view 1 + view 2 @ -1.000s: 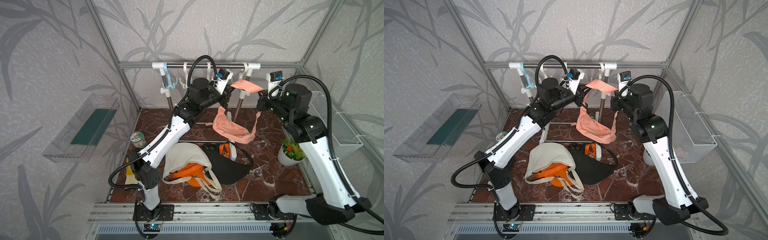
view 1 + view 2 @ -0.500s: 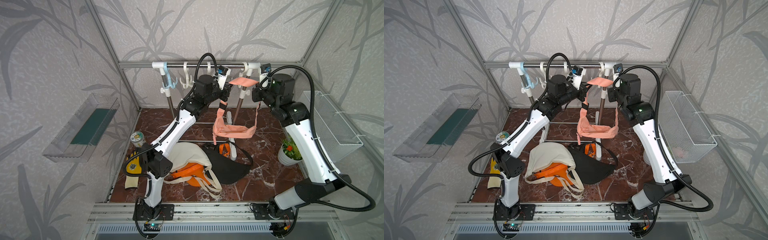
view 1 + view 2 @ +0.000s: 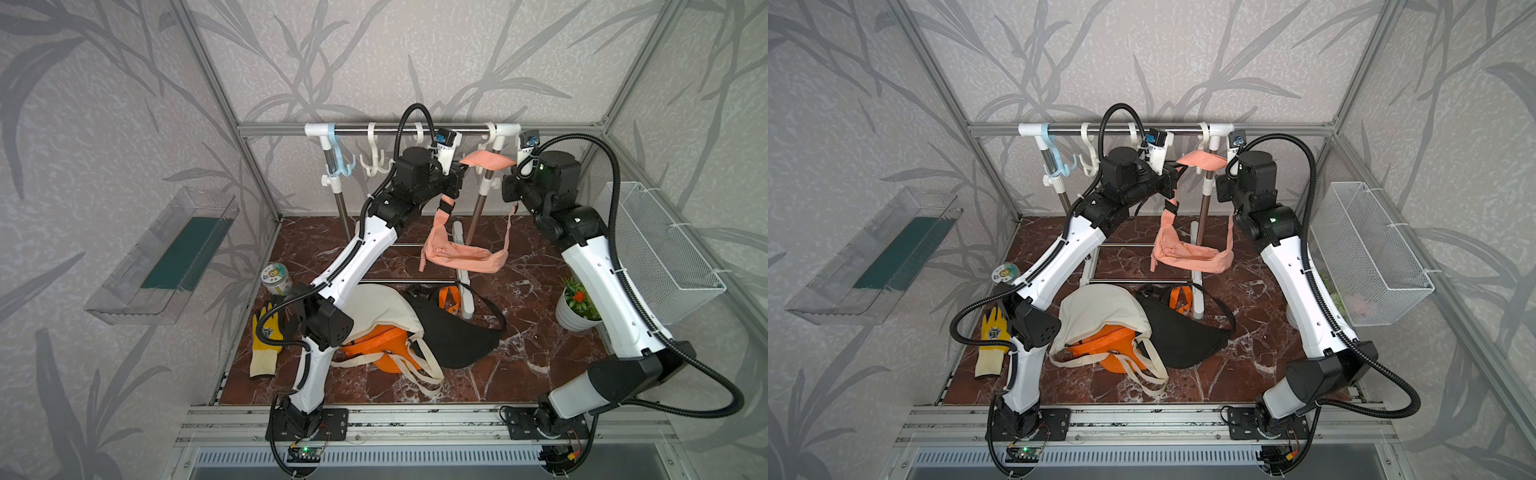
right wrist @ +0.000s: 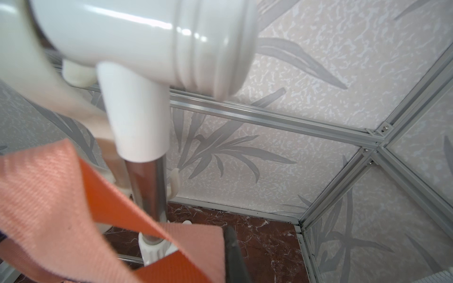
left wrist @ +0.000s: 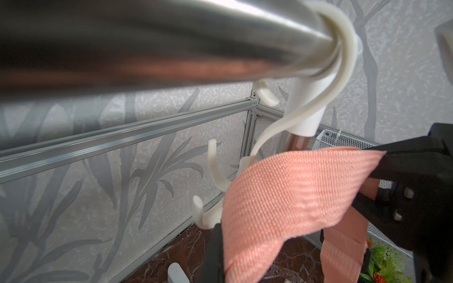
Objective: Hang the bag on a hook
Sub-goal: Hang the bag on the hook, then pick up the bag from the bag.
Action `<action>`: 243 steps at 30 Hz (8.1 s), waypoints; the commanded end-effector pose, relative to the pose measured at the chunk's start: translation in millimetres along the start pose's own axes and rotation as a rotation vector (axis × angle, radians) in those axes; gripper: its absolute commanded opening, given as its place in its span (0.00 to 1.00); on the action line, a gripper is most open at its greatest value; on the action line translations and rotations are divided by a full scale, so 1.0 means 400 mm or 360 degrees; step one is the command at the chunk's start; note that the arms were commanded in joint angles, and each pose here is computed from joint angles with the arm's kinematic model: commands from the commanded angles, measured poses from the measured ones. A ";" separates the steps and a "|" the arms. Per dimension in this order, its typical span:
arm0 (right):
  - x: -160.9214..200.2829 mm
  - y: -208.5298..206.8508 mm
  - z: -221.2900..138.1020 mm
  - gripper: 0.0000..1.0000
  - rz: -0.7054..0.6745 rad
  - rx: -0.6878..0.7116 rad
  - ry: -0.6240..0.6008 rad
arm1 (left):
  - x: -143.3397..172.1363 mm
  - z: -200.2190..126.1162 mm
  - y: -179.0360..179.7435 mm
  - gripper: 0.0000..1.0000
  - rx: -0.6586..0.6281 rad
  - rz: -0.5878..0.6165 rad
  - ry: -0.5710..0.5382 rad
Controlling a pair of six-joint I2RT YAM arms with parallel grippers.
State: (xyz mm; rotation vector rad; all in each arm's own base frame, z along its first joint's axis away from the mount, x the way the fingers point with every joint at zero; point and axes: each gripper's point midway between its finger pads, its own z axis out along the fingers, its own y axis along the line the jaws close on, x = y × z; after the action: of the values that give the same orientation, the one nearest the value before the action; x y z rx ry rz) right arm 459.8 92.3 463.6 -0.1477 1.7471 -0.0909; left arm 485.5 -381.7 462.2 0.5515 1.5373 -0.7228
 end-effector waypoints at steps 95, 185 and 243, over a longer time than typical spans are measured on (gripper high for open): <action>0.798 0.784 -0.452 0.00 0.0064 -0.1326 0.1344 | 0.419 -0.748 0.069 0.84 -0.0398 0.0049 0.0155; 0.488 0.894 -0.331 0.77 -0.0386 -0.1858 -0.0076 | 0.504 -0.779 -0.188 0.00 0.0514 0.0073 0.0718; 0.112 0.706 -0.252 0.00 0.0097 -0.1641 0.0032 | 0.532 -0.727 0.071 0.74 -0.0372 0.0469 0.0364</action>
State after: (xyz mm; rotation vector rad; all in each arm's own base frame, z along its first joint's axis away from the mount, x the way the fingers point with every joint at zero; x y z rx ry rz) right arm 346.4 364.9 370.0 -0.8383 1.7278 0.8397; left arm 259.9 -182.9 237.0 0.7787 1.7657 -0.4215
